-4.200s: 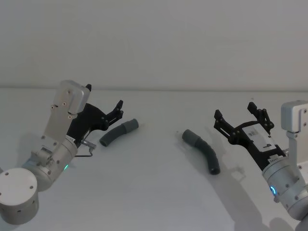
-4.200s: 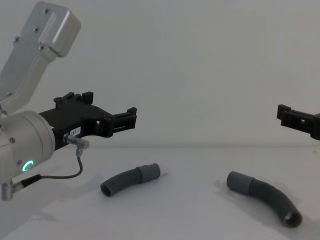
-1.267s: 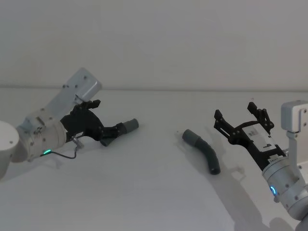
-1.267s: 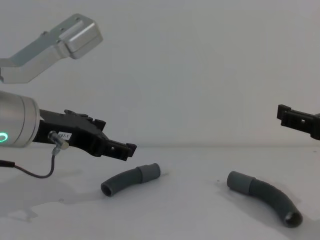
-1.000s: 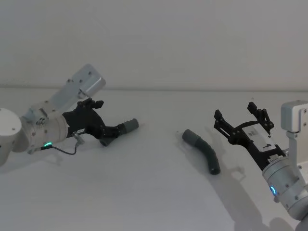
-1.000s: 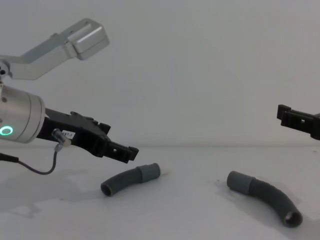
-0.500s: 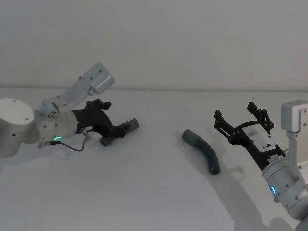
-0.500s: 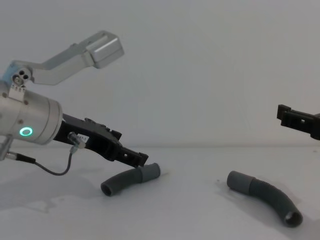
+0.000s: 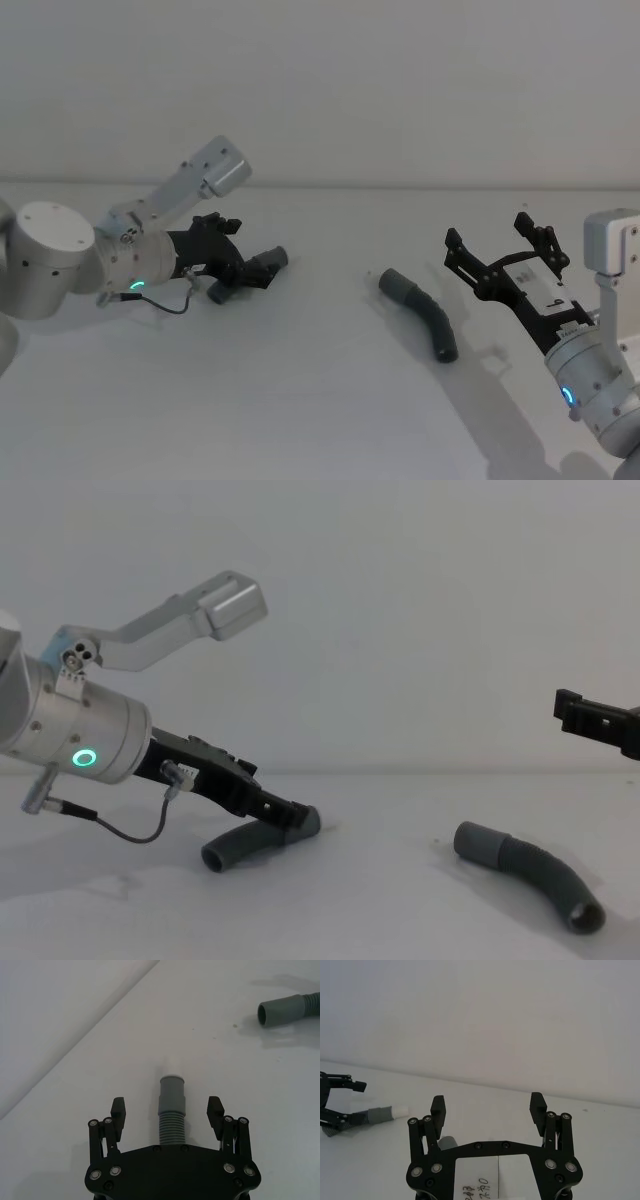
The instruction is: Use both hands to pick up one end of the pipe from the table, align the ends, and insert them.
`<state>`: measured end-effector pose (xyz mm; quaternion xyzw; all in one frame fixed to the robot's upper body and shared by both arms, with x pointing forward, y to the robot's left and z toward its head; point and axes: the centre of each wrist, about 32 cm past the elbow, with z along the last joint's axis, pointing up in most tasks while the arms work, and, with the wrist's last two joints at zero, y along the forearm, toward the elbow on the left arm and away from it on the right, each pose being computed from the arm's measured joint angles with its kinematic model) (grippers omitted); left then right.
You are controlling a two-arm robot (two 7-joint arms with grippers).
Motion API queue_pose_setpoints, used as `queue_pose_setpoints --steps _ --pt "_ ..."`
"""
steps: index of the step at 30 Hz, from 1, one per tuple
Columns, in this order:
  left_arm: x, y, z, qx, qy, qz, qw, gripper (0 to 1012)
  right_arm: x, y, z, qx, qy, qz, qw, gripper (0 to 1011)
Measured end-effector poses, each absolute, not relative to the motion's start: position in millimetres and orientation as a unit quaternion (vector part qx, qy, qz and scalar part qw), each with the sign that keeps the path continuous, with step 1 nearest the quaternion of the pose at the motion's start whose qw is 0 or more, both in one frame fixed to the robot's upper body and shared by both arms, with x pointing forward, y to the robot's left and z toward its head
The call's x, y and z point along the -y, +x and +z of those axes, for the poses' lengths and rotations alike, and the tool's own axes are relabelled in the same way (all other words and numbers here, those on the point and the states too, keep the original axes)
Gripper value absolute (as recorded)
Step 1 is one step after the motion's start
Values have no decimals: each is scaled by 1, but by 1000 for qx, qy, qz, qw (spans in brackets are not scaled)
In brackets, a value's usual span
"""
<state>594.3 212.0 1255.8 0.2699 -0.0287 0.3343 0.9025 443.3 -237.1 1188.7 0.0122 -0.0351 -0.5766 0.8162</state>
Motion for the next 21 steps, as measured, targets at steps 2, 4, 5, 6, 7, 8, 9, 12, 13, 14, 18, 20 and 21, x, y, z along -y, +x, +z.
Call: queue_pose_setpoints --steps 2,4,5,6,7,8,9,12,13,14,18,20,21 --pt "-211 597 1255 27 271 334 903 1001 237 443 1189 35 12 -577 816 1000" --pt "-209 600 1254 25 272 333 902 1001 237 443 1189 35 12 -577 816 999" --pt "-208 600 1253 25 272 332 903 1001 237 443 1189 35 12 -577 816 1000" --pt "-208 601 1253 24 273 332 902 1001 237 443 1189 35 12 -577 816 1000" --pt "-207 602 1252 23 274 332 902 1001 237 443 1189 35 12 -577 816 1000" --pt "-206 603 1252 21 274 332 902 1001 237 443 1189 35 12 -577 816 1000" --pt "-205 605 1251 20 275 331 902 1001 237 443 1189 35 12 -577 816 1000" --pt "-204 607 1250 17 276 331 902 1001 237 443 1189 35 12 -577 816 1000" --pt "-204 607 1249 16 276 331 902 1001 237 443 1189 35 12 -577 816 1000" --pt "-203 608 1248 15 277 331 902 1001 237 443 1189 35 12 -577 816 1000" --pt "-201 610 1246 11 279 330 902 1001 237 443 1189 35 12 -577 816 1000" --pt "-201 611 1245 9 280 329 902 1001 237 443 1189 35 12 -577 816 1000" --pt "-200 611 1244 7 281 329 901 1001 237 443 1189 35 12 -577 816 999"
